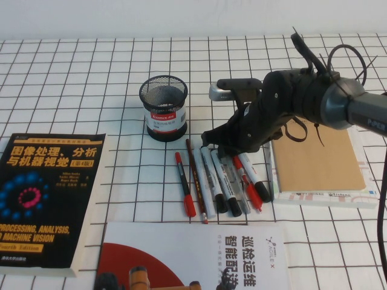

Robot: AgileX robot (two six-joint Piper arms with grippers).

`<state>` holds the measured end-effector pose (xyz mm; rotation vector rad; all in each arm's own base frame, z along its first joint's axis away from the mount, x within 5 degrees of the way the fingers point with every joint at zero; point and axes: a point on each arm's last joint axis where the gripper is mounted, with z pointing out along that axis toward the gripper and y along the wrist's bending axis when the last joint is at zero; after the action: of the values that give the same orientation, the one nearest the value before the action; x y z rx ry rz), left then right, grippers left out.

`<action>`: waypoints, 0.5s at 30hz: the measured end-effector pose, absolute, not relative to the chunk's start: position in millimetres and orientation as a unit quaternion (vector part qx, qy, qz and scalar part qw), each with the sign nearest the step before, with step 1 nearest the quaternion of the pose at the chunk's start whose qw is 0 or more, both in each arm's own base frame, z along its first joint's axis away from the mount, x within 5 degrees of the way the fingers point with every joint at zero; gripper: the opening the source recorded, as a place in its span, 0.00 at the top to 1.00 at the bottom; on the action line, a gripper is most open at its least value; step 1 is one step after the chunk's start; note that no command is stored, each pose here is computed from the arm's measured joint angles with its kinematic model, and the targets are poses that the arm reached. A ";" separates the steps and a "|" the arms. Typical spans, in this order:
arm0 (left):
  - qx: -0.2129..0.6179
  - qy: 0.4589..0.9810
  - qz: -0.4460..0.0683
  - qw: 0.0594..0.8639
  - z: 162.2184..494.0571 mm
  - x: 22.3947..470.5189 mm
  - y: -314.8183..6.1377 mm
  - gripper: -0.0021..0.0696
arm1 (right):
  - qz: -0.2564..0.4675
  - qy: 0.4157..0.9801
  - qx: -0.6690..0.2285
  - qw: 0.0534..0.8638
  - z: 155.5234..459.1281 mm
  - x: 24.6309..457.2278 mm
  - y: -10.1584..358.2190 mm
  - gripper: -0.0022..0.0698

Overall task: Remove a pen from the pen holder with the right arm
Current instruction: 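Take a marker out of the pen holder and lay it on the table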

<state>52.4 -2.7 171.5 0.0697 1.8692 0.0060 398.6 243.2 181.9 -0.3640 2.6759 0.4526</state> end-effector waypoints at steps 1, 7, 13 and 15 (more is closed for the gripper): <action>0.030 0.804 0.003 0.594 171.5 52.4 -2.7 0.98 | 0.163 0.957 -0.130 0.200 182.0 398.6 243.2 0.75; 0.030 0.804 0.003 0.594 171.5 52.4 -2.7 0.98 | 0.166 0.957 -0.127 0.201 183.6 398.7 243.8 0.58; 0.030 0.804 0.003 0.594 171.5 52.4 -2.7 0.98 | 0.172 0.952 -0.129 0.220 206.8 388.9 237.8 0.59; 0.030 0.804 0.003 0.594 171.5 52.4 -2.7 0.98 | 0.172 0.946 -0.135 0.240 226.4 375.1 231.6 0.64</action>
<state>52.4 -2.7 171.5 0.0697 1.8692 0.0060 375.1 231.6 226.4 -0.3697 2.5874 0.4719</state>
